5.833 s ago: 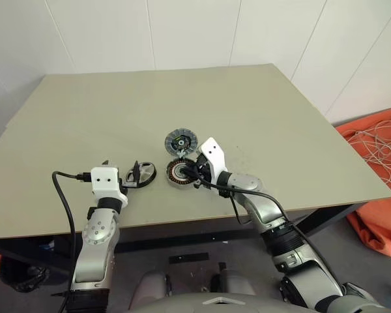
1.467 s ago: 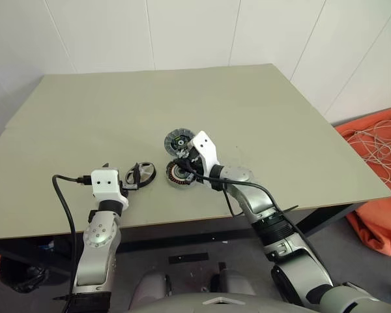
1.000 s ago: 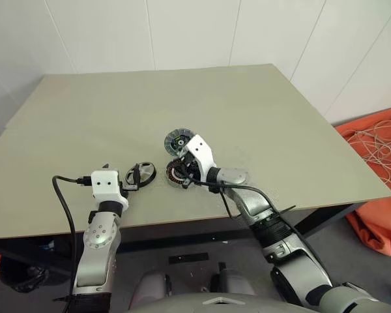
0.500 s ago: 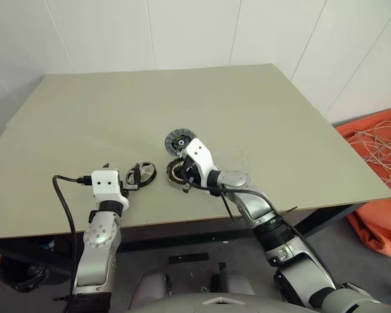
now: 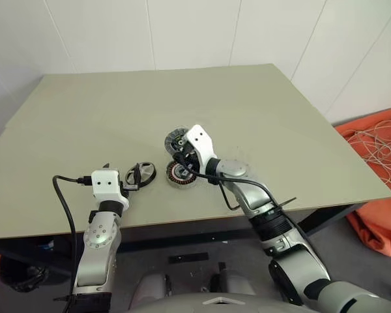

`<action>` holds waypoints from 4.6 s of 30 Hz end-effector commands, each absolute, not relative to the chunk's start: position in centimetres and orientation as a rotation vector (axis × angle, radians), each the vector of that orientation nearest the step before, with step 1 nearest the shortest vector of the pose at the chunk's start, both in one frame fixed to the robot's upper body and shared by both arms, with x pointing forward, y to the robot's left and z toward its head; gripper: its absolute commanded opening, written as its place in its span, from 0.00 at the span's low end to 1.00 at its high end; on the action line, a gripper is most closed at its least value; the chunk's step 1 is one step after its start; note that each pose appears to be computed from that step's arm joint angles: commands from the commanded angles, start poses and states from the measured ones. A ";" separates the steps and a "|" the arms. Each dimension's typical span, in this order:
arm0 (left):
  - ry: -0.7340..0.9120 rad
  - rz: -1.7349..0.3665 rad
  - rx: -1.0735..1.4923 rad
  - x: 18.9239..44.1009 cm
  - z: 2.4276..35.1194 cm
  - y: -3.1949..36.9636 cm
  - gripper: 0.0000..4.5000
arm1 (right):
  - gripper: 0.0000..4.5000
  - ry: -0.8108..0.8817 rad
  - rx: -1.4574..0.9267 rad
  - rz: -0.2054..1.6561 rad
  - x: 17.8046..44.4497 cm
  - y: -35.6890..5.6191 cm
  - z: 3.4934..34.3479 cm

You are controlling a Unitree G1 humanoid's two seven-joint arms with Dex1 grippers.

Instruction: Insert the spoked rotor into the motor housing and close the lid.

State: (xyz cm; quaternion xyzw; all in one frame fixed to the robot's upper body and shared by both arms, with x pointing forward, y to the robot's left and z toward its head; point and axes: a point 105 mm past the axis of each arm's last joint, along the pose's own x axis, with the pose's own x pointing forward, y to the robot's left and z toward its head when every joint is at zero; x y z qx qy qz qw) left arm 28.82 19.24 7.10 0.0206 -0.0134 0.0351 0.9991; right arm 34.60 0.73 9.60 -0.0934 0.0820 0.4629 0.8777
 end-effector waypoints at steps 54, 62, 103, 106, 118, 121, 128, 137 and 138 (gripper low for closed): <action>0.070 -0.162 -0.840 23.8 9.2 18.6 1.00 | 0.00 0.074 -0.051 0.915 33.2 -4.1 12.0; 0.151 -0.142 -1.072 24.0 8.6 17.8 1.00 | 0.00 0.075 -0.048 0.892 33.3 -4.3 12.0; 0.274 -0.049 -1.266 27.5 6.5 16.9 0.57 | 0.00 0.078 -0.051 0.863 33.4 -4.9 12.2; 0.287 -0.036 -1.257 27.2 6.2 17.0 0.35 | 0.00 0.078 -0.049 0.861 33.4 -4.8 12.2; 0.286 -0.012 -1.286 27.0 5.9 17.2 0.09 | 0.00 0.078 -0.053 0.868 33.4 -4.6 12.2; 0.236 -0.069 -1.322 26.9 7.3 17.0 0.09 | 0.00 0.078 -0.053 0.867 33.4 -4.7 12.2; 0.112 -0.309 -1.403 25.4 12.1 15.9 0.09 | 0.00 0.078 -0.052 0.859 33.5 -4.8 12.2; 0.294 -0.460 -1.400 25.7 11.5 12.4 0.09 | 0.00 0.059 0.025 0.846 33.3 -5.9 13.0; 0.303 -0.465 -1.401 25.9 11.4 12.3 0.09 | 0.00 0.059 0.033 0.848 33.2 -6.0 13.1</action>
